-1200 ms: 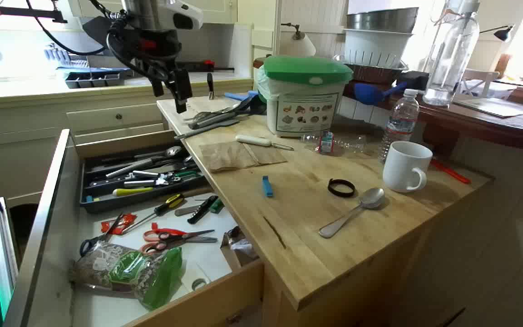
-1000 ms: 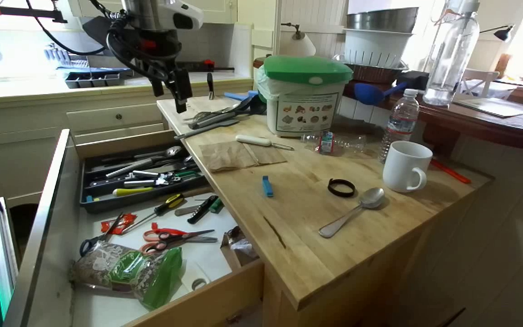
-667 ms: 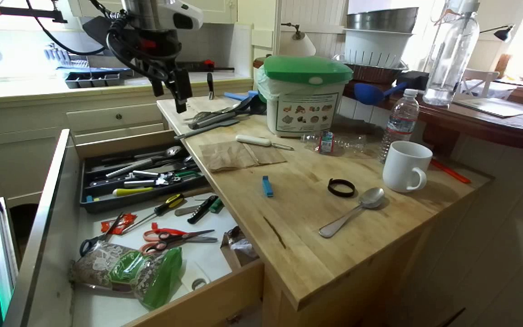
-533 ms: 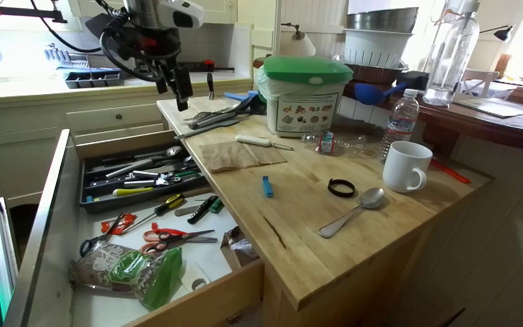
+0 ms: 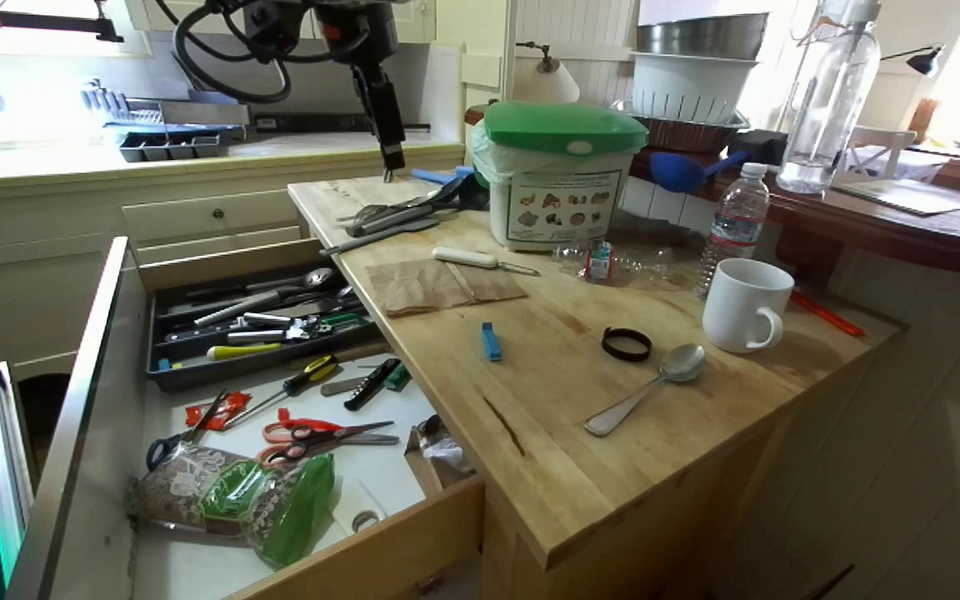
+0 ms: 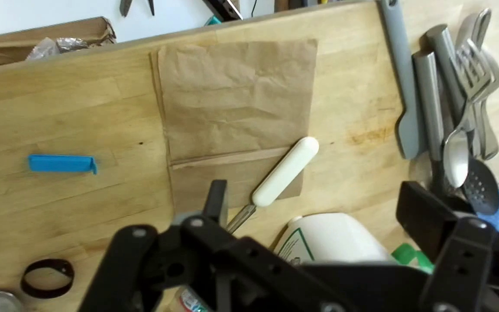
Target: Put the white potato peeler inside the utensil holder in the drawer
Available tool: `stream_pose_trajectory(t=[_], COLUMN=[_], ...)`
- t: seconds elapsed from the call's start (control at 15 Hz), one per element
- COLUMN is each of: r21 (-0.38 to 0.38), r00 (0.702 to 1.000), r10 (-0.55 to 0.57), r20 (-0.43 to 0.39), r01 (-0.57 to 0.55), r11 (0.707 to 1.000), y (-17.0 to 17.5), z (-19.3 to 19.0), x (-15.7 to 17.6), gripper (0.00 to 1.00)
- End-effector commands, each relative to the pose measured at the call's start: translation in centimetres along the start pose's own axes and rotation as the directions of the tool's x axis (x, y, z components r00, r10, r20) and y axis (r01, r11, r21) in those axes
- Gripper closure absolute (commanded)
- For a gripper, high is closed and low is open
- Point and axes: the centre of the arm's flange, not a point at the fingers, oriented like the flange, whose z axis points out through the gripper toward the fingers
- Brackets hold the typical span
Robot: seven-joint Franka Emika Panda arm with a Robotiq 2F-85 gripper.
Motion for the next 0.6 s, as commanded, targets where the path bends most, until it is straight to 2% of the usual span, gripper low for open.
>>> stream_pose_trajectory(t=[0.0, 0.07, 0.13, 0.33, 0.4, 0.47, 0.53], r21=[-0.097, -0.124, -0.07, -0.105, -0.119, -0.131, -0.097], r00=[0.985, 0.977, 0.991, 0.983, 0.975, 0.943, 0.929], r10=[0.171, 0.212, 0.133, 0.183, 0.223, 0.332, 0.37], r20=[-0.01, -0.002, -0.008, 0.0, -0.012, -0.033, -0.019], r01=[-0.171, -0.211, -0.133, -0.182, -0.223, -0.333, -0.37], r11=[0.981, 0.97, 0.989, 0.978, 0.968, 0.934, 0.924], y=[-1.7, -2.2, -1.1, -2.0, -1.6, -1.0, -0.7], z=[1.5, 2.2, 0.9, 2.5, 2.2, 2.5, 3.1], x=[3.9, 4.2, 2.3, 3.3, 3.2, 3.6, 4.1], gripper=[0.0, 0.0, 0.0, 0.0, 0.0, 0.0, 0.0])
